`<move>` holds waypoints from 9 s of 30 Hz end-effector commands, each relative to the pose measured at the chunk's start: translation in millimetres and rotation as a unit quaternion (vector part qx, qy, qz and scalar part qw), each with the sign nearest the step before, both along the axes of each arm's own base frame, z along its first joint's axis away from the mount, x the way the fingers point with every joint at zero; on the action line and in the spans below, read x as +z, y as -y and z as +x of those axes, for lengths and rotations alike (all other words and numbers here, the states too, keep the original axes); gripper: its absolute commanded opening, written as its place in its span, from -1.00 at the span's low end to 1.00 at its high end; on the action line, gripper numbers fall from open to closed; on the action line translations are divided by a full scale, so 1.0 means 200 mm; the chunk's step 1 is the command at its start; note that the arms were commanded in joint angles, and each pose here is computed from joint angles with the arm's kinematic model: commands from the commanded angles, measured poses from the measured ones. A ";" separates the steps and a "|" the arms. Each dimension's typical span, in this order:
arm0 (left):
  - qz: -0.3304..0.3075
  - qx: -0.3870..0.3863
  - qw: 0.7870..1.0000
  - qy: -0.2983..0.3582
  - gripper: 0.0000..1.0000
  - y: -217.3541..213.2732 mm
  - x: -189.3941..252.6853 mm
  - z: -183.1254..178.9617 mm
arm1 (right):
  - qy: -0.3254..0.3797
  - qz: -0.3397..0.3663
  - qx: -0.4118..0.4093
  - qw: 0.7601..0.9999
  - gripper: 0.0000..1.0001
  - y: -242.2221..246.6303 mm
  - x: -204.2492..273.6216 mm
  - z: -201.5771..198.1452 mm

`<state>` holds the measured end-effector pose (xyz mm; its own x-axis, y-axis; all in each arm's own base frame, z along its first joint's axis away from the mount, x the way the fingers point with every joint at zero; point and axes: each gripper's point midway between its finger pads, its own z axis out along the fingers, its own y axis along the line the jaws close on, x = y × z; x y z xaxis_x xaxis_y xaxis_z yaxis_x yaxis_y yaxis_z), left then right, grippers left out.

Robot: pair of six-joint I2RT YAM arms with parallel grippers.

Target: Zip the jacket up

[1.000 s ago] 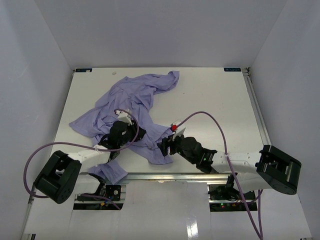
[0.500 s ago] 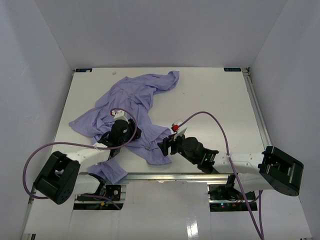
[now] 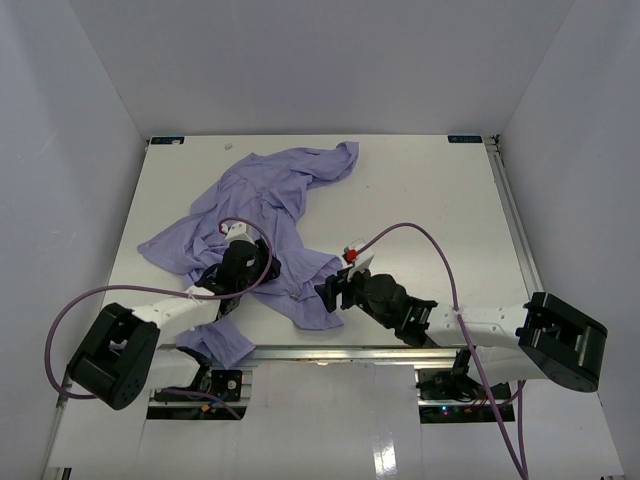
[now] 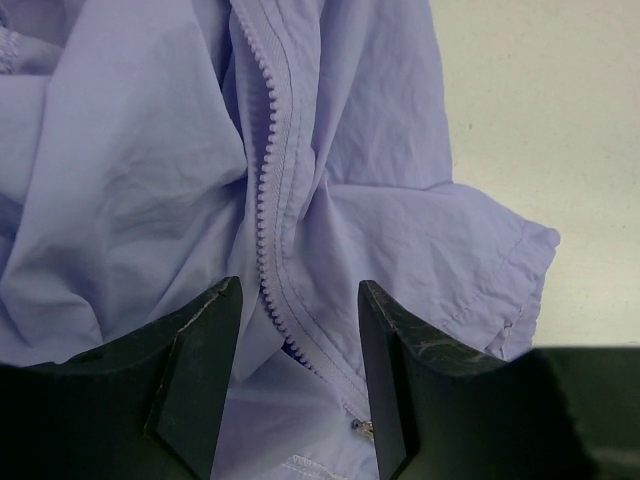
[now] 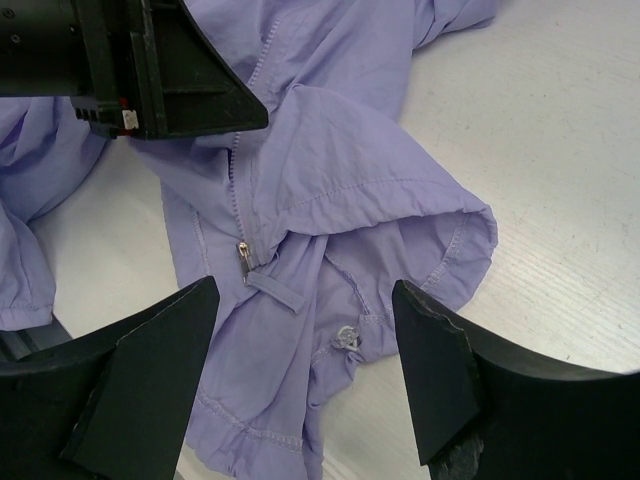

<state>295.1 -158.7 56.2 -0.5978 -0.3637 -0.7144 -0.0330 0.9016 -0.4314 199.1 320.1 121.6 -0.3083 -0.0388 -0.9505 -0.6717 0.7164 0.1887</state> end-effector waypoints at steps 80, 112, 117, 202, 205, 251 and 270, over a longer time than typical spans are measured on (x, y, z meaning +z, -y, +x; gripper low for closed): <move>-0.130 -0.260 0.938 0.189 -0.78 0.37 0.41 -0.17 | 0.009 0.000 0.185 0.983 0.40 -0.26 0.07 0.01; -0.134 -0.260 0.937 0.189 -0.75 0.38 0.41 -0.17 | -0.036 0.009 0.131 0.991 -0.18 -0.34 -0.12 0.12; -0.134 -0.258 0.938 0.190 -0.75 0.37 0.42 -0.17 | -0.046 0.008 0.130 0.990 -0.34 -0.34 -0.15 0.11; -0.275 -0.371 0.875 0.149 -1.00 0.53 0.59 -0.45 | 0.003 0.060 0.178 0.982 -0.22 -0.22 0.09 -0.04; -0.277 -0.369 0.875 0.151 -1.00 0.52 0.59 -0.45 | 0.003 0.063 0.185 0.981 -0.43 -0.23 0.10 -0.05; -0.023 0.158 0.987 0.000 0.36 -0.21 0.11 0.48 | 0.021 0.090 0.089 0.992 -0.85 0.17 0.18 -0.04; 0.053 0.235 0.970 -0.010 0.49 -0.46 0.20 0.21 | 0.042 0.070 0.008 0.997 -0.84 0.29 0.25 0.07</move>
